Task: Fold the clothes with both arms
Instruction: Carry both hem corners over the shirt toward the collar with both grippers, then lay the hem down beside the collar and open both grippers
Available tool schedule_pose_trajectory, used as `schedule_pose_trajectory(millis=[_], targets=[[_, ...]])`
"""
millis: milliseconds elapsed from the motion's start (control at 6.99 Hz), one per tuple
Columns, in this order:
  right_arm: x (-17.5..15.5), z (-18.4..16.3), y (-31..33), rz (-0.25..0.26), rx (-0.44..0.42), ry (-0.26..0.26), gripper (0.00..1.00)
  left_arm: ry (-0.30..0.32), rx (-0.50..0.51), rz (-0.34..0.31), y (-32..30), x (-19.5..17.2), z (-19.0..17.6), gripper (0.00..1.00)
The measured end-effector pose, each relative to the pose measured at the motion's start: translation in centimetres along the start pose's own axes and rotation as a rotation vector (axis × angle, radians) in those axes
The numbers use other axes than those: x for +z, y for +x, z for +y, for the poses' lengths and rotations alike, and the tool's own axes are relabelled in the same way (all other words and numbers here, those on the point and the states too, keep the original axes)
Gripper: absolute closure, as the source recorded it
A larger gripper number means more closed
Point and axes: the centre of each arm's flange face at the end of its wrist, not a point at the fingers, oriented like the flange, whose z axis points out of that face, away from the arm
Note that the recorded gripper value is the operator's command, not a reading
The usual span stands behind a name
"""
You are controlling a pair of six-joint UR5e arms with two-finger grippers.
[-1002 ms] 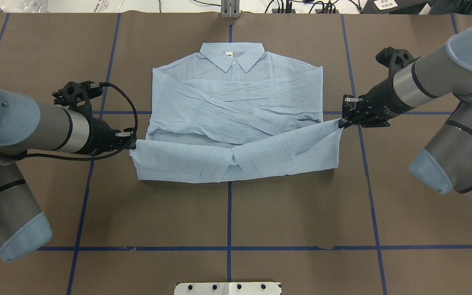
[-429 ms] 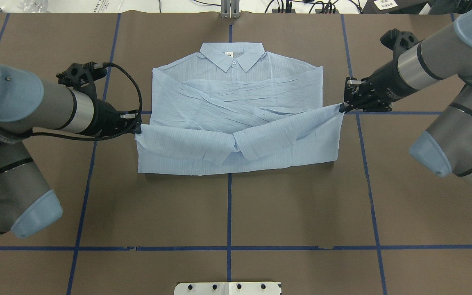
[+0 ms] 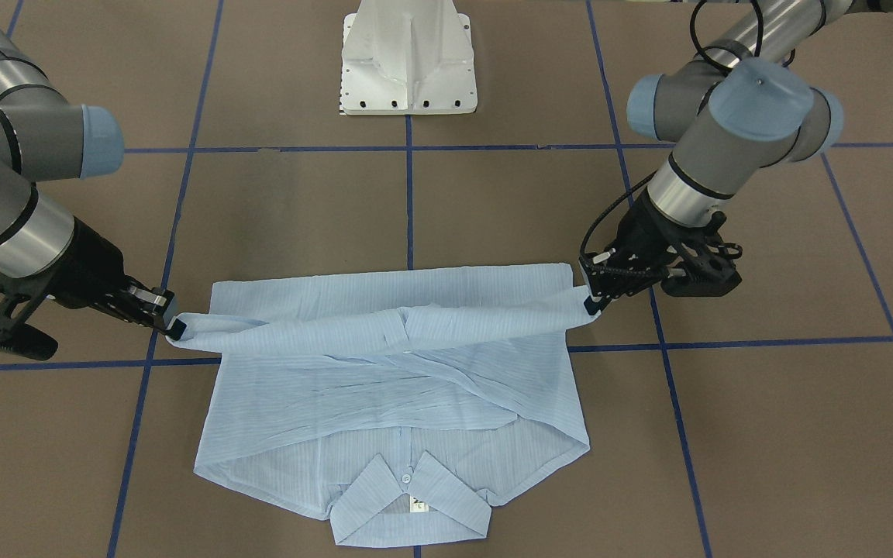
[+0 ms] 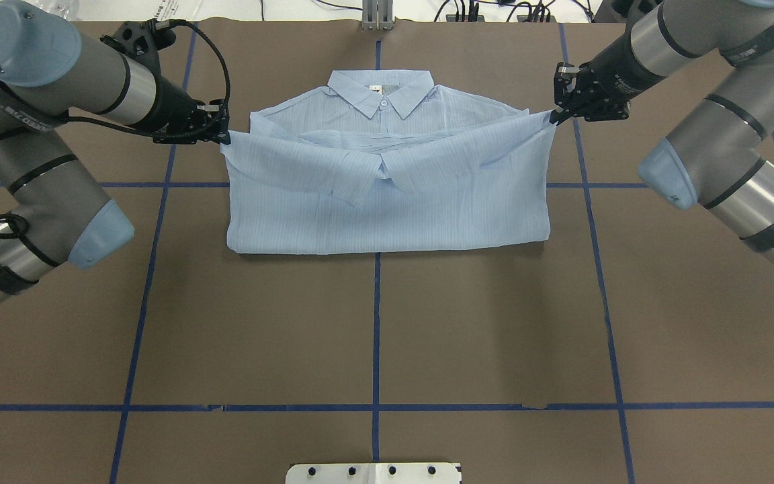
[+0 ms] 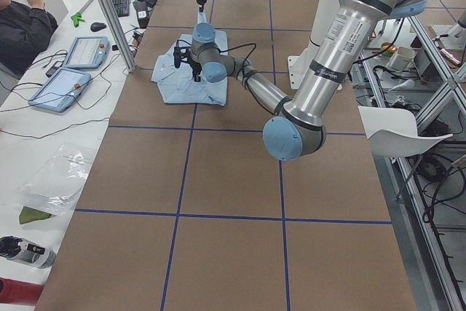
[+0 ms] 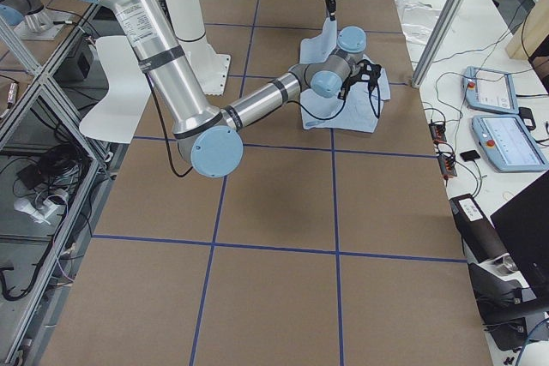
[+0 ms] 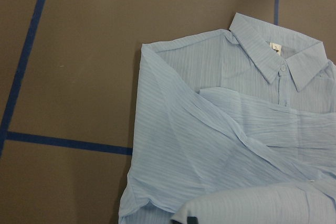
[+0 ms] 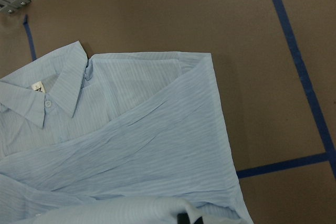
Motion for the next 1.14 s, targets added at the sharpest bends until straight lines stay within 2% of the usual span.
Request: schedule_pose_trajectory(millis=[429,1145], targets=[[2.6,-3.7,-2.5,0.034,0.022,-0.004,1.0,0.021,-0.004,0.009,-0.1,4.4,-4.0,1.0],[5.3,-6.6,-2.5,0.084,0.046,-0.014,1.0,0.032,-0.002,0.014,-2.6,8.4,-5.9,1.0]])
